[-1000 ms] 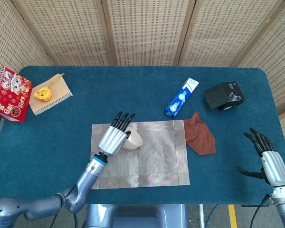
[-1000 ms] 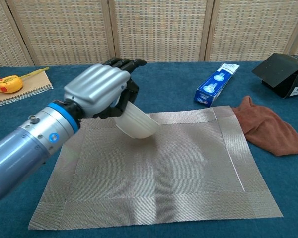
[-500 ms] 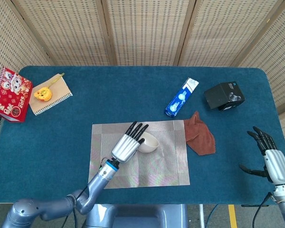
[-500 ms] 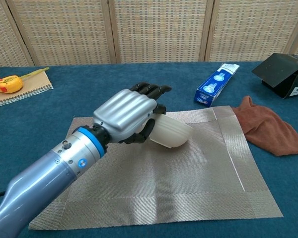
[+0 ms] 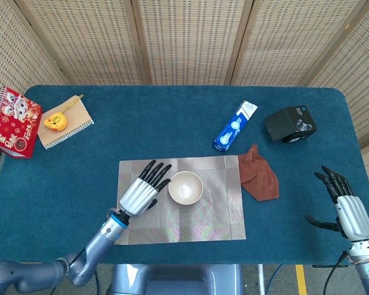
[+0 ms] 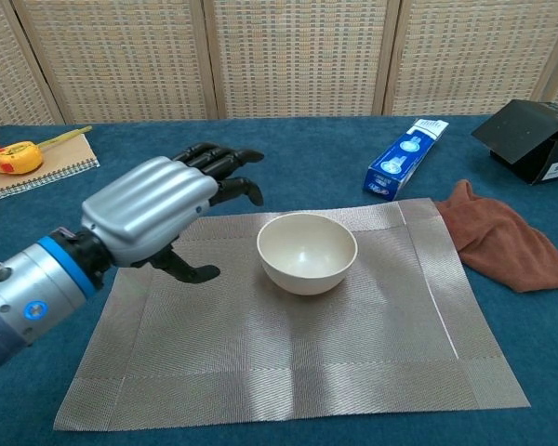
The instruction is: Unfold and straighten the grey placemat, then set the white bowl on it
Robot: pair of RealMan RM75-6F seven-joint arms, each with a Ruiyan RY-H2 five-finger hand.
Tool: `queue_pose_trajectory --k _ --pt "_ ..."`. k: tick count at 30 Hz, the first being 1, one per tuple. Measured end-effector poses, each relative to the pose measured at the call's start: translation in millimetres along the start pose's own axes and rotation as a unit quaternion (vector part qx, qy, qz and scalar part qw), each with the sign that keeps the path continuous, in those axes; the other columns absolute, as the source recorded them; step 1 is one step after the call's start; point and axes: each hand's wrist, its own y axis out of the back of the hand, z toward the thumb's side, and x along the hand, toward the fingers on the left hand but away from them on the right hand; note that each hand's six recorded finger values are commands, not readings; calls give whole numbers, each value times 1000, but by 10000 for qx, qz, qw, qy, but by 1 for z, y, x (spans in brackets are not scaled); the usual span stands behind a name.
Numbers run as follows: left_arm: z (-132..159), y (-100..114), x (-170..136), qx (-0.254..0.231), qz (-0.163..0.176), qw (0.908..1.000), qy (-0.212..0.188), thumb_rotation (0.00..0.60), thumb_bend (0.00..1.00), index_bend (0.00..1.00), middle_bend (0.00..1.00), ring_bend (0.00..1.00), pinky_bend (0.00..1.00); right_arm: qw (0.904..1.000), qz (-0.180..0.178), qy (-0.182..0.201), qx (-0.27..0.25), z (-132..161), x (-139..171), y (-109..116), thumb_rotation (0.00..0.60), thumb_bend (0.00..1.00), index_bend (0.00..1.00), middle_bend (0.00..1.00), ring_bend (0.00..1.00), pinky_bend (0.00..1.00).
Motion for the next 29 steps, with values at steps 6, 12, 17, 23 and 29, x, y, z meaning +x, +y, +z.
queue_pose_trajectory --k 6,12,17,23,29 --pt "-23 23 -23 -111 259 9994 214 600 191 195 0 0 0 10000 32 -11 63 0 0 -3 600 94 142 0 0 0" --pt "-59 40 -52 -145 137 9964 820 600 190 141 0 0 0 9999 69 -33 123 0 0 -5 600 93 133 0 0 0" --pt "-100 55 -98 169 -51 9883 1515 600 191 103 0 0 0 9993 35 -69 352 -3 0 -4 600 95 91 0 0 0" --pt "-127 68 -163 480 -123 9735 2231 600 186 57 0 0 0 9951 -33 -160 971 -5 -1 -4 600 96 82 0 0 0" --pt "-138 73 -205 504 -172 9659 2533 600 179 18 0 0 0 9900 141 -273 1379 -6 1 -12 600 96 81 0 0 0"
